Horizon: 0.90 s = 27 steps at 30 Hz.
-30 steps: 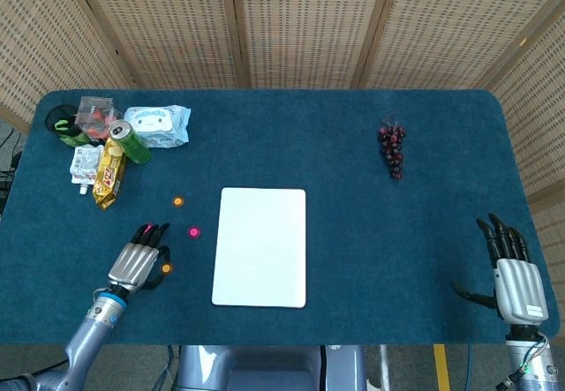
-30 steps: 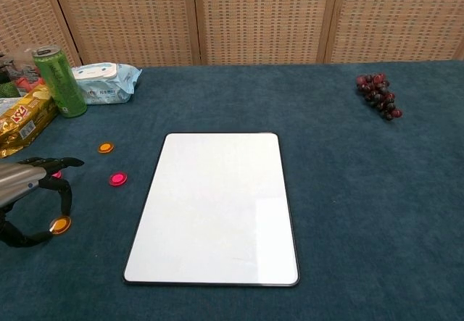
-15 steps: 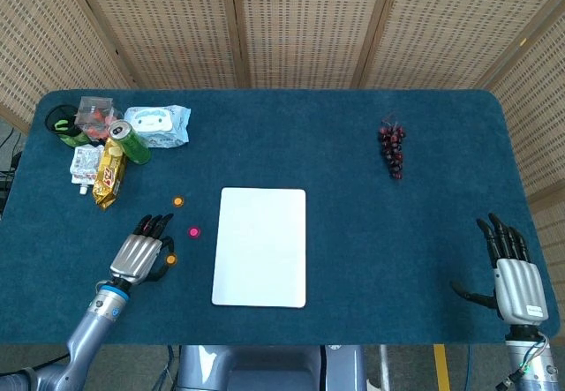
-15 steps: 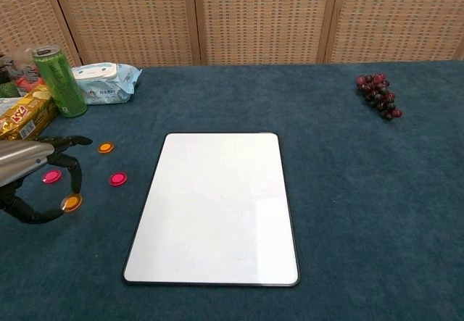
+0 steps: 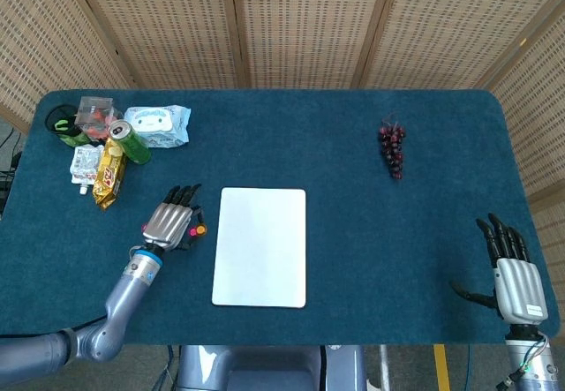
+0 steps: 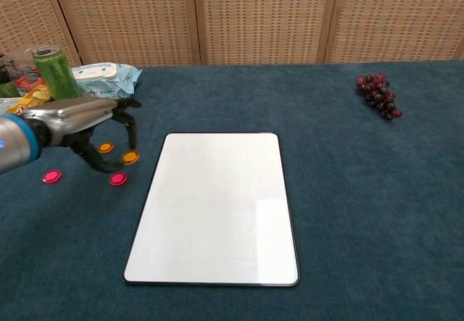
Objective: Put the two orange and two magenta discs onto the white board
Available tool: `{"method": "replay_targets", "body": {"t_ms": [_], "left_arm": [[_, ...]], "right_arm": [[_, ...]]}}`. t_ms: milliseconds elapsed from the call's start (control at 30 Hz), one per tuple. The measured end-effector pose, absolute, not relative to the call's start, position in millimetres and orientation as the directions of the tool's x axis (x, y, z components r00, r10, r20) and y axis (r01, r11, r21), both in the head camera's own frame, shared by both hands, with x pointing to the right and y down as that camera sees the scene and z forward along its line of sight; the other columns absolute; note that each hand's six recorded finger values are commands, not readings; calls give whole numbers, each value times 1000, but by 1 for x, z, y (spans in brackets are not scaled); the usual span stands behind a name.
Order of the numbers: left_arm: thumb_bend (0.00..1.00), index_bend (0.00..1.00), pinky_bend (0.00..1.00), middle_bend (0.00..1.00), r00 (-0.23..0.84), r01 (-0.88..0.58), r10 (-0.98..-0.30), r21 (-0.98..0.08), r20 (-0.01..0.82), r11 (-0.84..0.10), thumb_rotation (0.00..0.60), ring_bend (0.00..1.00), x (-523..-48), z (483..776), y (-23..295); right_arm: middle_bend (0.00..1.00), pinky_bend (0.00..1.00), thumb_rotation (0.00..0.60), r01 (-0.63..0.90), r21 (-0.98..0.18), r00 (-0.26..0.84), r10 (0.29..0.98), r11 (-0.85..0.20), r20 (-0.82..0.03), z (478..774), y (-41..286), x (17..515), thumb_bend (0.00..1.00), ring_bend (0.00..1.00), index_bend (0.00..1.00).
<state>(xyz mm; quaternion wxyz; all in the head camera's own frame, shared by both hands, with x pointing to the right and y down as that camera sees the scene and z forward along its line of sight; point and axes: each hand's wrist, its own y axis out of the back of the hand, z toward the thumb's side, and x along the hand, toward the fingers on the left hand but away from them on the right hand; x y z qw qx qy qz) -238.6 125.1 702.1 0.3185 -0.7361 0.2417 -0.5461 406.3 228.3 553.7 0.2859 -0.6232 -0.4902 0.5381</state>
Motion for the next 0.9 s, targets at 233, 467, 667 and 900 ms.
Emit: {"method": "replay_targets", "body": {"t_ms": [233,467,667,900], "left_arm": [[346,636,0,0,291,6,-687,-719,666,-695,600,0,-199,719,102],[336,590,0,0,270,34,-677,-709,685,-704,600,0,-178,734,93],[287,1,0,0,250,48,-678,-708,691,-704,600,0,-175,738,93],[297,11,0,0,249,33,-691,-719,679,-694,600,0,-184,734,89]], "right_arm": [[0,0,600,307,-882,-62,917,-358,-394,554,228,407,131,0,0],[0,0,600,313,-878,-64,915,-361,-399,555,228,407,131,0,0],[0,0,600,318,-876,-64,913,-364,-402,555,228,408,131,0,0],[0,0,600,319,-875,-63,913,-364,-402,555,228,408,131,0,0]]}}
